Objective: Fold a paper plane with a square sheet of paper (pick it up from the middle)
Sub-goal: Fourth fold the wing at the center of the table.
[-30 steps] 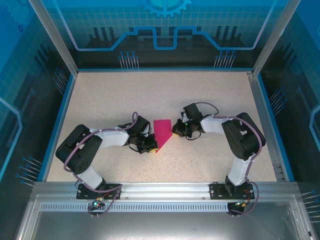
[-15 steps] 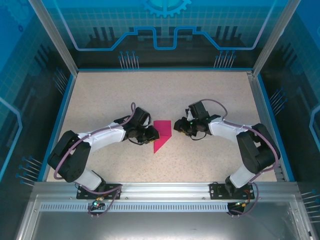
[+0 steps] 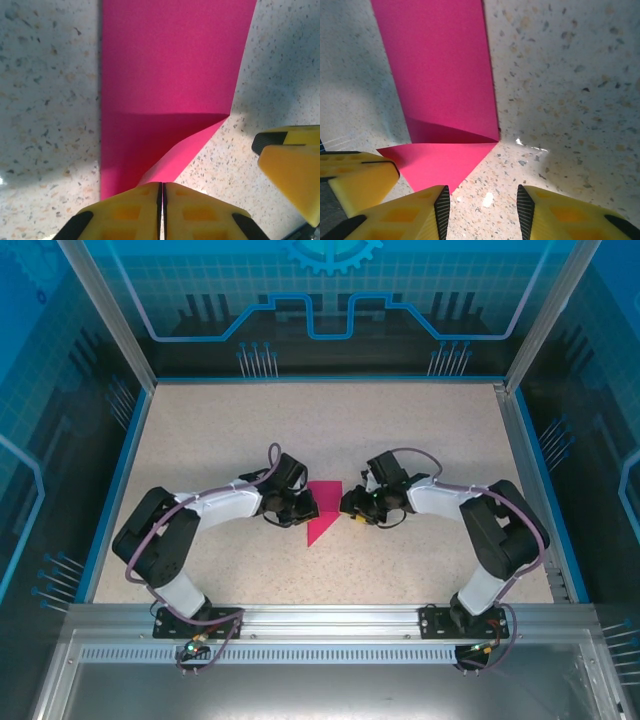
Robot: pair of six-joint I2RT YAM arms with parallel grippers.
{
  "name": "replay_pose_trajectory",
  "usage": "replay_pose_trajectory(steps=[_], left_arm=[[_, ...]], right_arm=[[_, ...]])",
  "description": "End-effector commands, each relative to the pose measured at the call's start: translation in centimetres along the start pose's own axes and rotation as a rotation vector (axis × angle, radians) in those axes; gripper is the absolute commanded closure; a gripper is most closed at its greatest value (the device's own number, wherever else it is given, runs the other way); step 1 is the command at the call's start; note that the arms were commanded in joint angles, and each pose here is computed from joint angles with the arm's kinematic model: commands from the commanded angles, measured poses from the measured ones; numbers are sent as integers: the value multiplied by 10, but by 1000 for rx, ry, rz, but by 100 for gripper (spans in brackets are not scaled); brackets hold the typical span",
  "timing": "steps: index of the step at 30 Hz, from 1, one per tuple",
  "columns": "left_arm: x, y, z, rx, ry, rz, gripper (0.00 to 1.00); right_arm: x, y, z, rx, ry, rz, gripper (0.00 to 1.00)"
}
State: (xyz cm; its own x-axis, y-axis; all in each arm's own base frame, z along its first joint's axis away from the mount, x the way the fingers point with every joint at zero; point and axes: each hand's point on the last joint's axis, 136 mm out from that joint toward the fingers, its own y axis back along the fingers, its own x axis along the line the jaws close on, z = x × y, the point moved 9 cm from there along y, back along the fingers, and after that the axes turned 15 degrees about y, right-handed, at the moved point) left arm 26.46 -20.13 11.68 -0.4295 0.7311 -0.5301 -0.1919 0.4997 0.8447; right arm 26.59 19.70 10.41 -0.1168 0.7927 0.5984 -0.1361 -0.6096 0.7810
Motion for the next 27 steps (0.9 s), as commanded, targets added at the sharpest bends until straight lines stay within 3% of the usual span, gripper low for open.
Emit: replay_pose_trajectory(steps=[1,9,27], left_arm=[[-3,-6,7,-38,-21,38,90],[15,-15,10,-75,16,158,93],[24,-18,9,-73,43,208,93]], right_arm=[[10,-6,1,25,-6,37,57],[15,-14,7,32,-30,51,58],[16,-23,14,54,-48,19,59]])
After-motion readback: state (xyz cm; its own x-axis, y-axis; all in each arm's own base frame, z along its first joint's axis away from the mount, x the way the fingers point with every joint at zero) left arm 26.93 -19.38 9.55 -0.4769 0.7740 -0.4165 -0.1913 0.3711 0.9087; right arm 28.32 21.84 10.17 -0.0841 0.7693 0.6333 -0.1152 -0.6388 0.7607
